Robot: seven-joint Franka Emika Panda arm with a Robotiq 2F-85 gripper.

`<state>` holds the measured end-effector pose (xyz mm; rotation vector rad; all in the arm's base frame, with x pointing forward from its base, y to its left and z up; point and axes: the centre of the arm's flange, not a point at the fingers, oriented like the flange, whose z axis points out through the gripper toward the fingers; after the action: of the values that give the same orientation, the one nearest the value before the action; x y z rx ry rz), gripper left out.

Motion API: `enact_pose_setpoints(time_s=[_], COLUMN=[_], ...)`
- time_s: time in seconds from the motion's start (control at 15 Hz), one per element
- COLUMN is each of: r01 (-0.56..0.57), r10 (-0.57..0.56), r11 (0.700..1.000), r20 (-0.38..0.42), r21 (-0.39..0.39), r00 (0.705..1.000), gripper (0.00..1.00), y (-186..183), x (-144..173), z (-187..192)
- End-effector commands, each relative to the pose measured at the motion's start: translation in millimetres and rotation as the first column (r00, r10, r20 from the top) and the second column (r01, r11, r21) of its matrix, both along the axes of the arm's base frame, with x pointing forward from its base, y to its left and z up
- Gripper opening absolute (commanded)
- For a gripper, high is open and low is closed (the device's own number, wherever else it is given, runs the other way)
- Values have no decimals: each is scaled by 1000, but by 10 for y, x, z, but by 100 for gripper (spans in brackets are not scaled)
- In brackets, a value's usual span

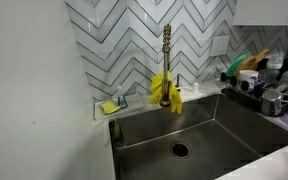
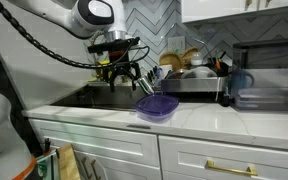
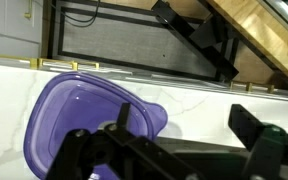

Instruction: Close the tap faucet then remove the tupperware from the drying rack

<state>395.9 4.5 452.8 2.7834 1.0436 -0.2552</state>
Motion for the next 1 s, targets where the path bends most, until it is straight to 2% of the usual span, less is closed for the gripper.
enact_pose_setpoints(time_s=[0.0,0.13,0.27,0.47,0.87,0.93], r01=[108,171,222,265,249,241], r10=[-106,-169,-222,-266,-253,-246], r11=[993,984,975,964,967,969], r20=[28,37,26,25,81,99], r21=[-58,-51,-12,17,60,58], r00=[994,985,975,964,964,964], gripper=[100,100,100,100,100,96], y=[-105,-128,-130,-98,-33,-21], x=[138,203,263,348,528,549], z=[-286,-428,-532,-646,-721,-719])
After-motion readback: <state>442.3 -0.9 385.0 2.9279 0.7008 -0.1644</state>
